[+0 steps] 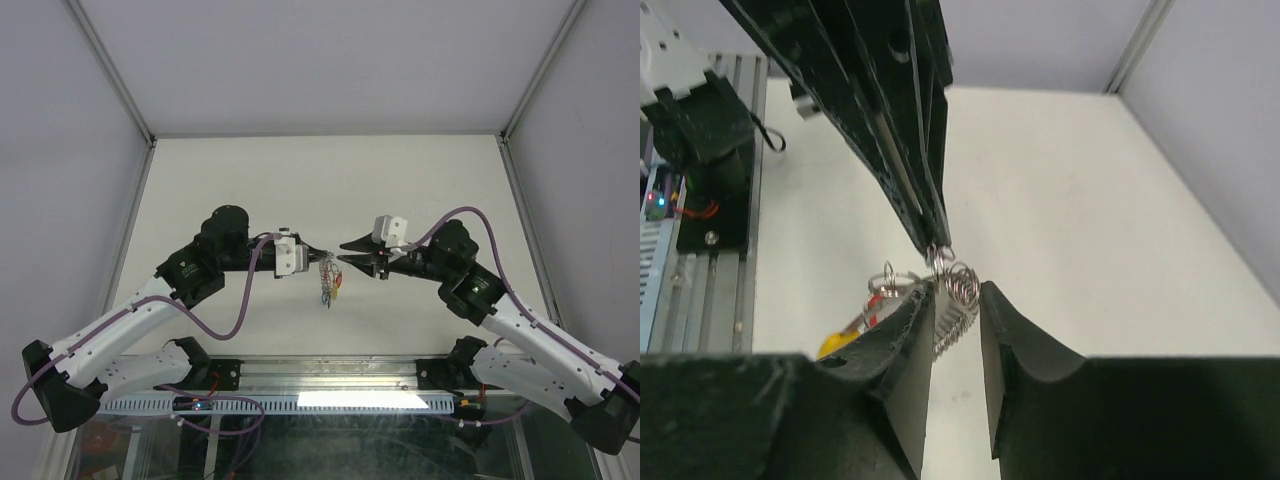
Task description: Put the keys on the keyring
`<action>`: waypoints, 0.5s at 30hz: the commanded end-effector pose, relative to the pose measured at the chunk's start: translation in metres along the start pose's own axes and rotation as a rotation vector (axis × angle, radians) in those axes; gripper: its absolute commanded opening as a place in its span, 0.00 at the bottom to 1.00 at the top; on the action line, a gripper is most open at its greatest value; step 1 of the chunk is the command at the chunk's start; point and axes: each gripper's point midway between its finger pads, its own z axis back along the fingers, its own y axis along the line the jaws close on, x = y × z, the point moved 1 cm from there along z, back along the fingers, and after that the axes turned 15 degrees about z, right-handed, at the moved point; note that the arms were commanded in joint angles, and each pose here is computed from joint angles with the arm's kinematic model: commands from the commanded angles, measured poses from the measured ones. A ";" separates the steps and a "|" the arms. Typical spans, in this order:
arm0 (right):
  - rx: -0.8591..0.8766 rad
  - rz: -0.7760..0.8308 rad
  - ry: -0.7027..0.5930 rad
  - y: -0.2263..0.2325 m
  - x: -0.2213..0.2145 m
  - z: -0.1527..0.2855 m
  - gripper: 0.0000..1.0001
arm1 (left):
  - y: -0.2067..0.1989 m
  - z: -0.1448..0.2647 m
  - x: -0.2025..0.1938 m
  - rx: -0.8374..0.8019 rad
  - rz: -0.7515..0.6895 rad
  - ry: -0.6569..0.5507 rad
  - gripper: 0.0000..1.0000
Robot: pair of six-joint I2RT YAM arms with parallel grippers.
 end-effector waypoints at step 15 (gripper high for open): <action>0.139 0.008 0.010 0.009 -0.002 -0.018 0.28 | 0.002 0.002 0.028 -0.007 -0.067 -0.060 0.00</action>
